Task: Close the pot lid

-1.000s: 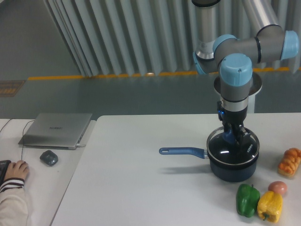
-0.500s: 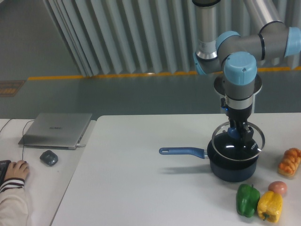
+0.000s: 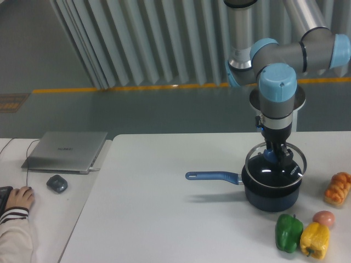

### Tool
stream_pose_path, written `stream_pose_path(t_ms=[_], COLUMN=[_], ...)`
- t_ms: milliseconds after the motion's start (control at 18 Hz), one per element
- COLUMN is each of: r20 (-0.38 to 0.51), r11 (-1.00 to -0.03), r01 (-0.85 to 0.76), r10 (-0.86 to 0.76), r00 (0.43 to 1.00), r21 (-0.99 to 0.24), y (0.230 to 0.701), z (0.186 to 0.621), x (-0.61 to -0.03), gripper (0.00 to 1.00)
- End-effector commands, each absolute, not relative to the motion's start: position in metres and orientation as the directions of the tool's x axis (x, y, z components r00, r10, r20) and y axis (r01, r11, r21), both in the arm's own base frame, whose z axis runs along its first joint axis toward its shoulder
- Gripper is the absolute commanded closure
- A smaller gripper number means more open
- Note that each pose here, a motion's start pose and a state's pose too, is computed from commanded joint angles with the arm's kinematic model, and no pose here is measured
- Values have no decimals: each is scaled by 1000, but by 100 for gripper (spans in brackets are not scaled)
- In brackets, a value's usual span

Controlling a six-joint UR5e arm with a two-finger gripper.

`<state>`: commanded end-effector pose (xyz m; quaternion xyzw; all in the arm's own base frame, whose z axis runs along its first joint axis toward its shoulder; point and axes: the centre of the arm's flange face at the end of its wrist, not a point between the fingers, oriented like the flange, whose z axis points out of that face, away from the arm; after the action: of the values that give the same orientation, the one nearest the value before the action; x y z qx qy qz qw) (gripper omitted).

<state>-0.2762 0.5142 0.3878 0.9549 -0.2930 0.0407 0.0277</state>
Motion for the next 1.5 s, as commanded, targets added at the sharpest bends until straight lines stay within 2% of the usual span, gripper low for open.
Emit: stream_pose_path(t_ms=[222,1500], r20=[64,86], r11=[-822,-809], r01=[-570,-587], r10=[-568,-583], r00=[821,808], r21=[15,29], y=[522,520], z=[389,371], x=[-273,-265], gripper=[48,48])
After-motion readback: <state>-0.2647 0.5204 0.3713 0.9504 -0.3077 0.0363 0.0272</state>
